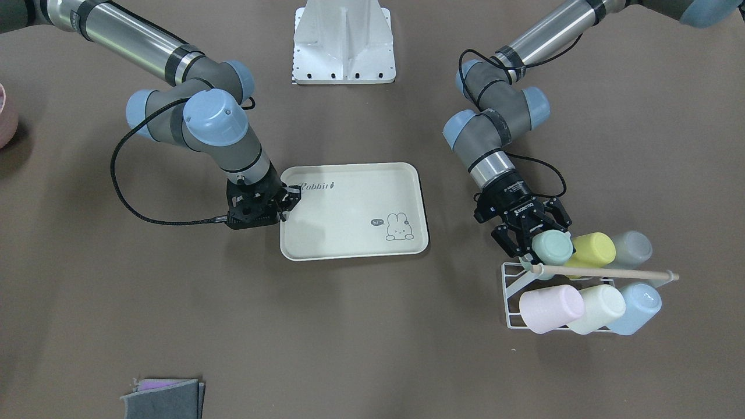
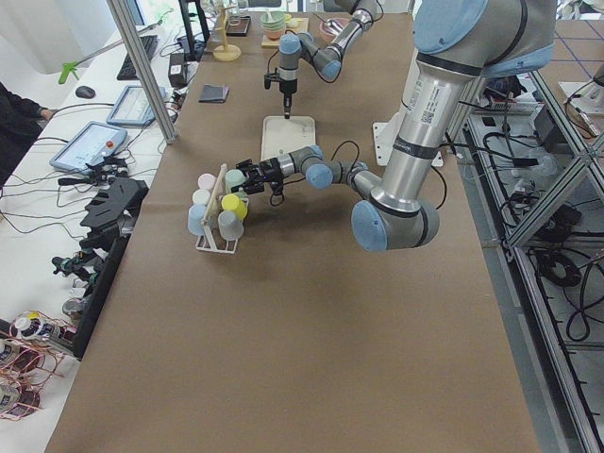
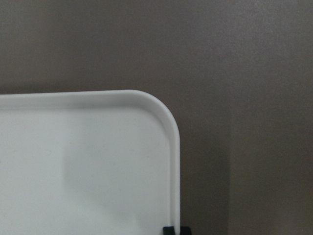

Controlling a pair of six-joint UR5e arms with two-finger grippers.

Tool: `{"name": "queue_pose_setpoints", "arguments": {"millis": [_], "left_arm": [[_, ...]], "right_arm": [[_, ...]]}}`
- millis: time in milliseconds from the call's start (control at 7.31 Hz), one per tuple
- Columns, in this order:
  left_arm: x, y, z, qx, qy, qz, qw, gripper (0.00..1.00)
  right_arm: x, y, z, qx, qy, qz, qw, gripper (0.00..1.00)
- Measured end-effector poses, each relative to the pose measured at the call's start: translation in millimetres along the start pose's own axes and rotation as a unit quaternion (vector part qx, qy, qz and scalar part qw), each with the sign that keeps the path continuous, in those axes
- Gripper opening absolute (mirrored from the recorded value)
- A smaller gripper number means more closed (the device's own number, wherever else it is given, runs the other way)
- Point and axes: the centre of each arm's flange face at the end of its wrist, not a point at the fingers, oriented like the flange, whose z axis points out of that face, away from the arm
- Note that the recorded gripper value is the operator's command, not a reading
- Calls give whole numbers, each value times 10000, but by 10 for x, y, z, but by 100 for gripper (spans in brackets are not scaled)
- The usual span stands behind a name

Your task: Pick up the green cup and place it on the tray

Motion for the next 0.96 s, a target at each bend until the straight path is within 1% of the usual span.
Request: {"name": "queue_pose_setpoints", "arguments": {"millis": [137,410,547,958], "left_arm": [[-12,6,-34,-40,-39,-11,10000,16],[-8,4,-70,-95,-96,-44,9999,16],[20,-6,-77,-98,-123,-54,9999,16],[92,59,-107,-67,-356,97,9993,16]], "right_arm": [[7,15,15,-12,7,2,10000,28],[10,25,24,-23,11,15,10000,77],[18,26,26,-21,14,17,10000,99],[75,5,-13,3,31,37,10000,99]]}}
